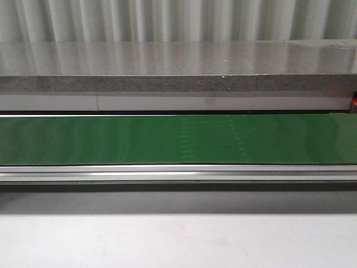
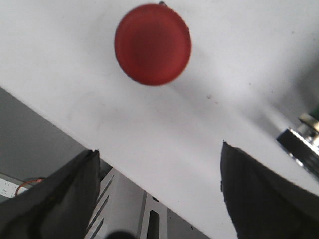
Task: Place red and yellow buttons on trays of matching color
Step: 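Grasp a red push button from the pile with the left gripper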
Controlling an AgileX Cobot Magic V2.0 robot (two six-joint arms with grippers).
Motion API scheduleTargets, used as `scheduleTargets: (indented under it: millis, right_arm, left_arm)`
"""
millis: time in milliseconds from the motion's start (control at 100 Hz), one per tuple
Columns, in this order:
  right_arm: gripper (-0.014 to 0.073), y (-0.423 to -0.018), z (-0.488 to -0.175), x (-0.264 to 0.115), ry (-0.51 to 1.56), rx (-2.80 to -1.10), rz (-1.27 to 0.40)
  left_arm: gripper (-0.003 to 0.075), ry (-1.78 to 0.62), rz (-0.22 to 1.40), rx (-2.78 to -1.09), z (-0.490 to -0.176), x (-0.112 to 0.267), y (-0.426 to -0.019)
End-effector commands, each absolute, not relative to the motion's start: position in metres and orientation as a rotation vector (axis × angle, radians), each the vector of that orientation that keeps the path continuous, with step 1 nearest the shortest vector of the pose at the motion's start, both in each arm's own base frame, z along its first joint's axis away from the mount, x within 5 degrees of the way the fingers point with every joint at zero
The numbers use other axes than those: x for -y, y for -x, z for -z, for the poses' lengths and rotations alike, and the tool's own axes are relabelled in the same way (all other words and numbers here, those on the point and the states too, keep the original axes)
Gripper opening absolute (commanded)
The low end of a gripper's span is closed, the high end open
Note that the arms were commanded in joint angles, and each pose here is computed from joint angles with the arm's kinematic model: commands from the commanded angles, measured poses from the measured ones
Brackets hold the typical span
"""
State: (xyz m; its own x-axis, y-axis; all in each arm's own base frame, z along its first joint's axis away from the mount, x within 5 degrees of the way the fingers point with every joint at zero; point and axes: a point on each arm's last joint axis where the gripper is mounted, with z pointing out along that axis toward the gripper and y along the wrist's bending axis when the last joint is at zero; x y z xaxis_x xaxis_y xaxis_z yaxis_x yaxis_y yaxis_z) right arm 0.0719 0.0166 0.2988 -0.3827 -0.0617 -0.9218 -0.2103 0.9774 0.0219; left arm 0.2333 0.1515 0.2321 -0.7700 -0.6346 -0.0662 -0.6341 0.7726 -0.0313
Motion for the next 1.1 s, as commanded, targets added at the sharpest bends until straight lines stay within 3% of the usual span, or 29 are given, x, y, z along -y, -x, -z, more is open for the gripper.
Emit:
scheduleTargets:
  millis: [0, 470, 870, 1090]
  right_arm:
    - [-0.0066, -0.074, -0.312, -0.017, 0.197, -1.877, -0.154]
    - [-0.0066, -0.074, -0.312, -0.017, 0.196, -1.876, -0.154]
    - [-0.0066, -0.074, -0.312, -0.017, 0.196, -1.876, -0.154]
    - [-0.0066, -0.074, -0.312, -0.017, 0.196, -1.876, -0.154]
  left_arm:
    - [0.0491, 1.034, 0.004, -2.834, -0.239, -0.161, -0.244]
    - [0.0485, 1.036, -0.001, -2.822, -0.224, -0.189, -0.284]
    - [0.02, 1.039, 0.002, -2.829, -0.224, -0.189, -0.284]
    - [0.0166, 1.035, -0.003, -2.819, -0.227, -0.189, -0.284]
